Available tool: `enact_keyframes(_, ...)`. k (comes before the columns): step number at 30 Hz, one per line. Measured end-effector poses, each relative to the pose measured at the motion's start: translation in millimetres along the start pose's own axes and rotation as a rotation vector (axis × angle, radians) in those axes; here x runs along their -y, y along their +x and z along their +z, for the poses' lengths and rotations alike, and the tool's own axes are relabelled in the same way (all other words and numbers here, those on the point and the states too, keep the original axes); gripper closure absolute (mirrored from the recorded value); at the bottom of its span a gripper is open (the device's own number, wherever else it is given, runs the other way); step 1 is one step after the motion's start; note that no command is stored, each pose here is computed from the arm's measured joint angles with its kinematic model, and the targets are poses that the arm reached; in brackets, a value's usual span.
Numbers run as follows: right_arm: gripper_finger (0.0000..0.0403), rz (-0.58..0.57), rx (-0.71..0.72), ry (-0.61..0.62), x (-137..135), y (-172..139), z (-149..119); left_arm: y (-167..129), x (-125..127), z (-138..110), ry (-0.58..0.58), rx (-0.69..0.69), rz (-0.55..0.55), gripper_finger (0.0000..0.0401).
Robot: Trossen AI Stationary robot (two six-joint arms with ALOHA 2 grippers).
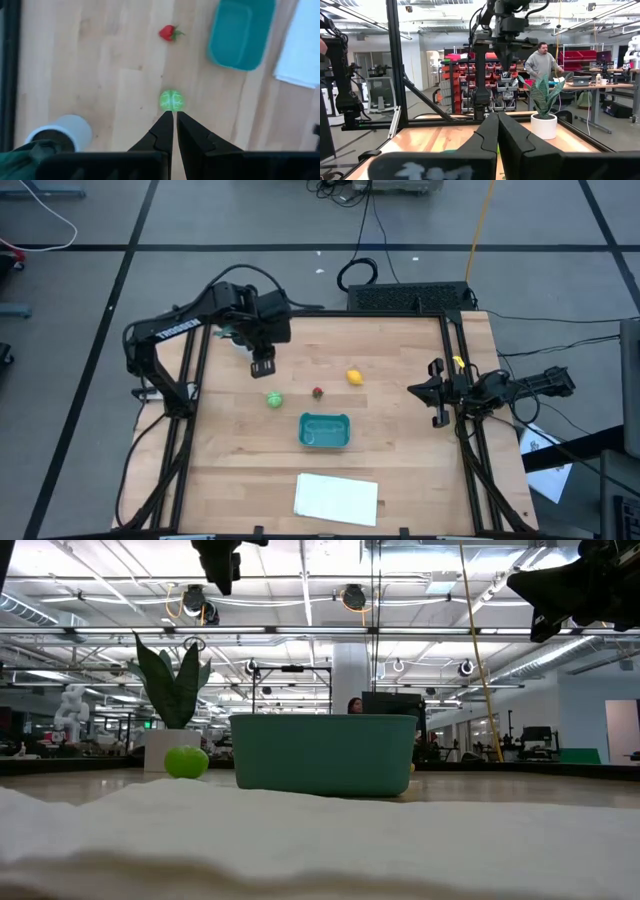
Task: Pick and placing Produce into tupperware
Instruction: Put the cabbage into the blue bin
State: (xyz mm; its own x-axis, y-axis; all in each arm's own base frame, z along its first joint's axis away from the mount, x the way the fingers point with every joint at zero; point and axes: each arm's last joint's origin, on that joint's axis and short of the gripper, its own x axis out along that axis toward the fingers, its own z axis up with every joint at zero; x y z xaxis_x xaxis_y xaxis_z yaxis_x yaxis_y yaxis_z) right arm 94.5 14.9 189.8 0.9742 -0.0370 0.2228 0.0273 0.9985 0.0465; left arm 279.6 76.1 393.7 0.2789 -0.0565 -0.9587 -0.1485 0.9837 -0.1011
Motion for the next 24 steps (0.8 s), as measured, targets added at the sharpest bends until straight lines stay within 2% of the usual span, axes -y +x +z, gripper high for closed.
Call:
enact_keyframes(7,0.0403,0.000,-0.001,0.000,0,0,0,3,17,1,0.065,-0.009,-0.014,0.0375)
enact_keyframes(18,0.0403,0.000,-0.001,0.004,0,0,0,28,20,-4,-0.030,-0.115,0.032,0.0375)
enact_keyframes(24,0.0403,0.000,-0.001,0.004,0,0,0,36,19,-7,-0.021,-0.148,0.032,0.0375)
